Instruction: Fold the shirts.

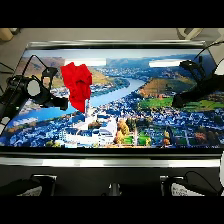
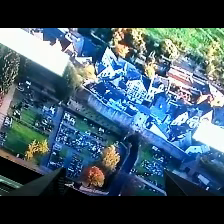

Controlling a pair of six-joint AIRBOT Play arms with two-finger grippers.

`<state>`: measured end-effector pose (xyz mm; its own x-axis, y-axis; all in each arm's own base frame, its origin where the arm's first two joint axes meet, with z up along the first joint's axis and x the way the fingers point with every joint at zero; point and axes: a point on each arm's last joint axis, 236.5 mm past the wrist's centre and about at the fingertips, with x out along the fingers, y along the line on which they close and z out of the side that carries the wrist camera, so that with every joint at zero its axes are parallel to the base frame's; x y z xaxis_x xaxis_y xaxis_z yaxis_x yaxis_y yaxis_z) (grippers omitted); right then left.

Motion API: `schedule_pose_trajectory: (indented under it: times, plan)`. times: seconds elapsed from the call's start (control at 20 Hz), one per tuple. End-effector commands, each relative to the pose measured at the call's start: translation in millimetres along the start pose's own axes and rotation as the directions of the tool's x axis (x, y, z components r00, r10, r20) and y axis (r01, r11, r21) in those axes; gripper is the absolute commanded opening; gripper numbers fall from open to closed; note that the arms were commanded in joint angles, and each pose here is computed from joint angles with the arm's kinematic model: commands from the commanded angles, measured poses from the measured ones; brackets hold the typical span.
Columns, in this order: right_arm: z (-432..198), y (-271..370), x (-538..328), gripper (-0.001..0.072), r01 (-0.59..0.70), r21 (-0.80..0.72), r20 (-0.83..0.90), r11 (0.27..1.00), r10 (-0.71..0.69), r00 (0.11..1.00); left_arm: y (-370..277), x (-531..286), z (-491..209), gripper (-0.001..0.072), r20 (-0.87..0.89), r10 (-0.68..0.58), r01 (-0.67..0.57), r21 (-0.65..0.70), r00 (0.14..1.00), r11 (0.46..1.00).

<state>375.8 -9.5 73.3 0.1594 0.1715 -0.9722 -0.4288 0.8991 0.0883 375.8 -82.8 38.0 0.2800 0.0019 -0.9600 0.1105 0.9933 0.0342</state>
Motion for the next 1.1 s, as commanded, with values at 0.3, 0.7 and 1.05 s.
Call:
schedule_pose_trajectory:
  times: [0.3,0.7,1.05]
  plan:
    - [0,0,0,0.0635,-0.001,-0.001,-0.001,1.000,0.001,1.000,0,0,0,0.0705,0.000,0.000,0.000,0.001,1.000,1.000]
    - [0,0,0,0.0635,-0.001,0.000,-0.001,1.000,0.001,1.000,0,0,0,0.0705,0.000,0.000,0.000,0.002,1.000,1.000]
    - [29,-17,-2,0.0637,0.072,0.004,0.121,0.997,-0.072,0.990,-26,11,99,0.0706,0.356,-0.091,0.120,-0.062,0.930,0.991]
